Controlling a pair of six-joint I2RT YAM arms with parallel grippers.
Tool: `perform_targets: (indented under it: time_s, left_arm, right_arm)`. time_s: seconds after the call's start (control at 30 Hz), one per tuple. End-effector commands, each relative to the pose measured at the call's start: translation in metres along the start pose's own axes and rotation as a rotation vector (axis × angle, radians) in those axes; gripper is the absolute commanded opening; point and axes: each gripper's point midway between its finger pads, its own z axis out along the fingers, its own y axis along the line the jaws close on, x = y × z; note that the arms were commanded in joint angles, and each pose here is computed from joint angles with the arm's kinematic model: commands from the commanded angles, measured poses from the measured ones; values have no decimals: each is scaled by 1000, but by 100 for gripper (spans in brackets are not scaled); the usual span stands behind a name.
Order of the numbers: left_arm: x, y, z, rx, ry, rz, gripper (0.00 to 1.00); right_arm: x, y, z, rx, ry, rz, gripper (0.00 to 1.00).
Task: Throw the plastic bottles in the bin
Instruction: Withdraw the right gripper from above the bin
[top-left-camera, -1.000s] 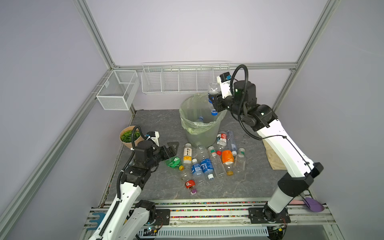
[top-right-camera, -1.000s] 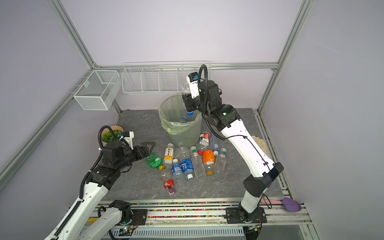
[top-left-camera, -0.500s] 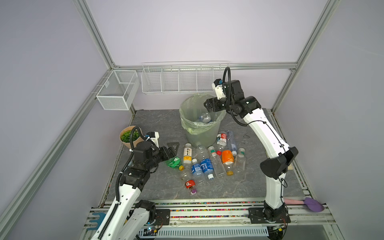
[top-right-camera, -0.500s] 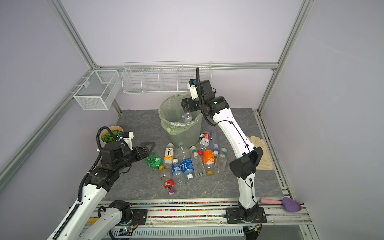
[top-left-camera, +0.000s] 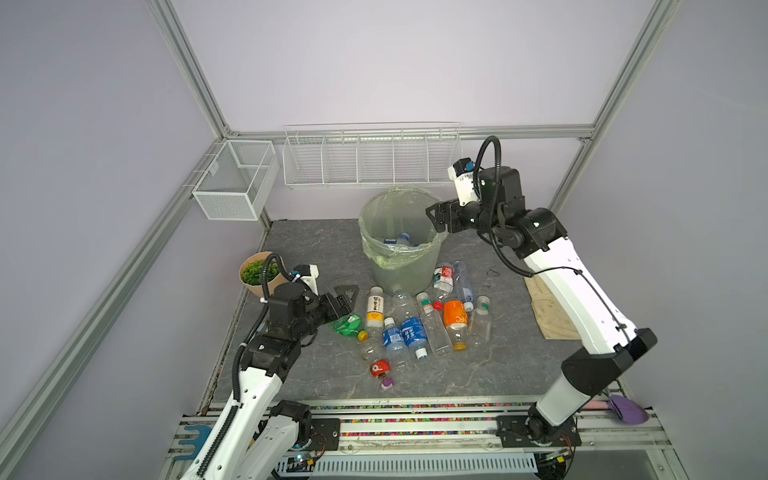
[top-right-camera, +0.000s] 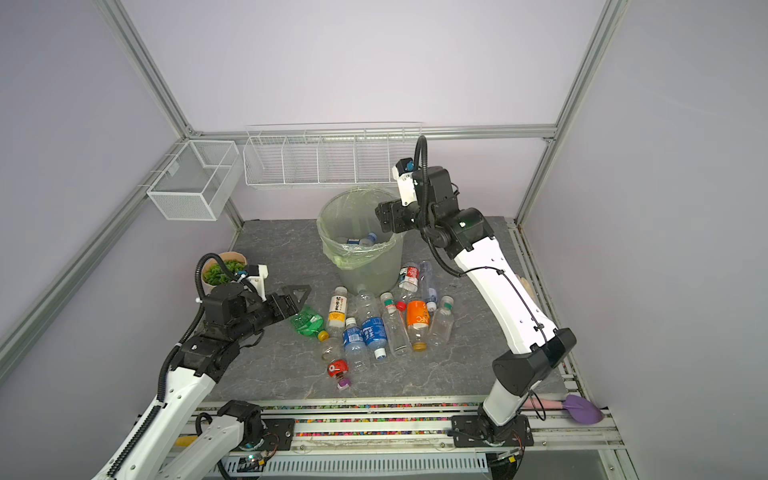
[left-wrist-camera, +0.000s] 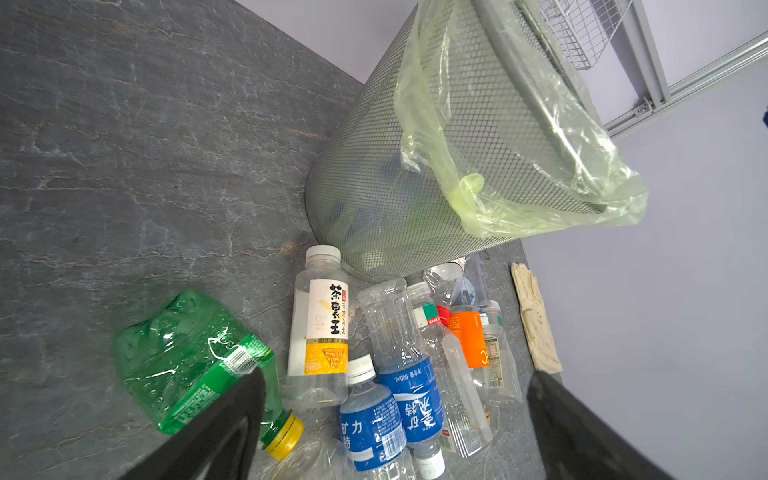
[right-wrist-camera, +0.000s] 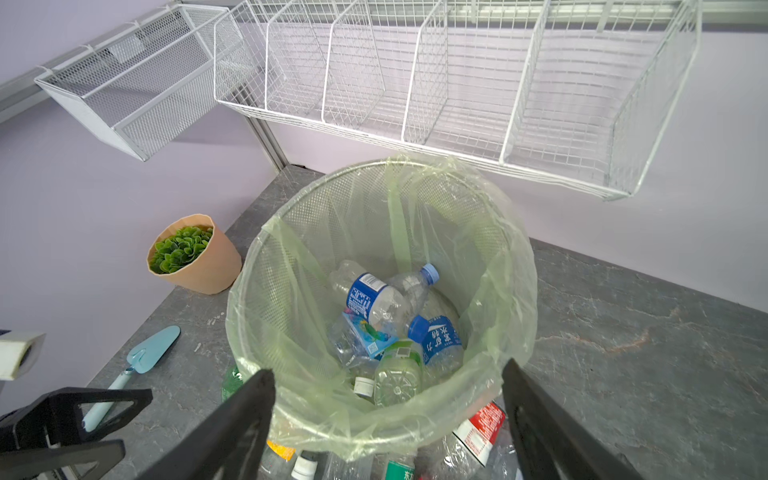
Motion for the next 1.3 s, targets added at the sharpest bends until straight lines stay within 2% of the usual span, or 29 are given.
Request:
perform_targets:
  time_s: [0.0, 0.23, 0.53, 0.97, 1.27]
  left_arm:
    - [8, 8, 5, -24, 33, -18, 97]
    - [23, 20, 18, -84, 101, -3, 97]
    - [48, 29, 42, -144, 202, 32, 96]
    - [58, 38, 81, -156, 269, 22, 93]
    - [67, 46, 110, -206, 330, 66, 91]
  right_arm:
    - [-11, -5, -19, 18, -83, 17, 88]
    - [11, -16, -30, 1, -4, 78, 88]
    - [41, -29, -40, 31, 1, 118, 88]
    - [120, -56, -42, 107, 109, 216, 88]
    - [168, -69, -52, 157, 169, 247, 89]
